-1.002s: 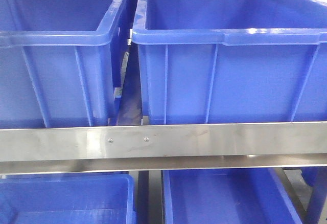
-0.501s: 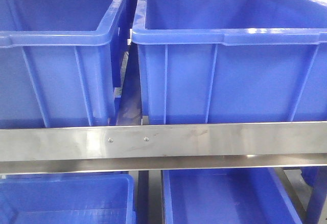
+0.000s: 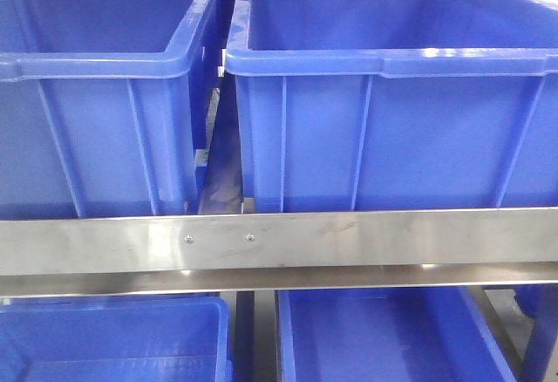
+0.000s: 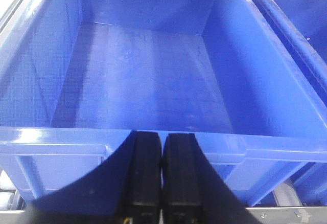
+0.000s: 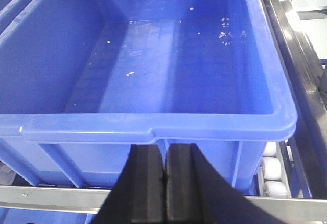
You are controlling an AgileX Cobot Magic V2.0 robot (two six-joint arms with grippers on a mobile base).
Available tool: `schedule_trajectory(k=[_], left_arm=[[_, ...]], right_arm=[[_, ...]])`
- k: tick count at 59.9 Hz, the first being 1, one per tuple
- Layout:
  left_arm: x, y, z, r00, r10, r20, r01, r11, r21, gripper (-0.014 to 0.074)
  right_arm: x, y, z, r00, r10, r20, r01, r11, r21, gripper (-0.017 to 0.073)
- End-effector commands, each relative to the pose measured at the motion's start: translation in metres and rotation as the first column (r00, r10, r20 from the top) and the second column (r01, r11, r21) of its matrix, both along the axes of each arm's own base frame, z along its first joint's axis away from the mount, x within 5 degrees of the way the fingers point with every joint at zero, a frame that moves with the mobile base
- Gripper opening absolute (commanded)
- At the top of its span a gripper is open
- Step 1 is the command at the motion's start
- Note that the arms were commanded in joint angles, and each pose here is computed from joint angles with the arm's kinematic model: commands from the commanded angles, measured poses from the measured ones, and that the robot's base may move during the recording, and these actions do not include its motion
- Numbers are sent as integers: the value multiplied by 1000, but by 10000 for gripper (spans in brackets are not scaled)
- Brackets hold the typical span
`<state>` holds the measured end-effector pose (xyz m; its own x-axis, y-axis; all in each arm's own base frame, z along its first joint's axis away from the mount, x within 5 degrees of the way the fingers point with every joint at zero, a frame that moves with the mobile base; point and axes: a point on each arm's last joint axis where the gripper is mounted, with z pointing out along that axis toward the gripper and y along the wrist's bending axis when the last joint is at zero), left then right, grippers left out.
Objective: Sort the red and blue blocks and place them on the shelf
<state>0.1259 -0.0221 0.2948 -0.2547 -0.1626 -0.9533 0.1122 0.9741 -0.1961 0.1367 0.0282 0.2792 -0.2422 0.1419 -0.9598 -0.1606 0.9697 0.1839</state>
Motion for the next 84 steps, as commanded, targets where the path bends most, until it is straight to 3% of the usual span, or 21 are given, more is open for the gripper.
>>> schedule_trajectory(k=[1, 13, 18, 27, 38, 46, 49, 60, 80, 84], left_arm=[[1, -2, 18, 993, -20, 115, 24, 999, -27, 140], [1, -2, 18, 993, -20, 115, 24, 999, -27, 140], [-5, 0, 21, 990, -24, 137, 20, 999, 30, 140], [-39, 8, 1, 981, 11, 194, -3, 999, -45, 140], [-72, 17, -67, 956, 84, 282, -50, 991, -126, 139], [-69, 17, -97, 960, 94, 264, -54, 986, -156, 139], [-70, 18, -100, 970, 102, 222, -69, 986, -152, 139], [-70, 18, -100, 967, 92, 237, -70, 993, -96, 139], [-70, 17, -99, 964, 89, 252, -64, 992, -106, 139], [-70, 17, -97, 959, 76, 271, -62, 996, -59, 139]], right_arm=[[2, -2, 18, 993, -27, 118, 25, 1000, 14, 69], [2, -2, 18, 993, -27, 118, 25, 1000, 14, 69], [2, -2, 18, 993, -27, 118, 25, 1000, 14, 69], [2, -2, 18, 993, -26, 115, 24, 1000, 14, 69], [2, -2, 18, 993, -25, 114, 24, 1000, 14, 69], [2, -2, 17, 994, -23, 107, 22, 1000, 13, 69], [2, -2, 17, 994, -23, 105, 22, 1000, 12, 69], [2, -2, 16, 995, -22, 102, 21, 1000, 11, 69], [2, -2, 16, 995, -22, 102, 21, 1000, 11, 69], [2, -2, 16, 995, -22, 102, 21, 1000, 11, 69]])
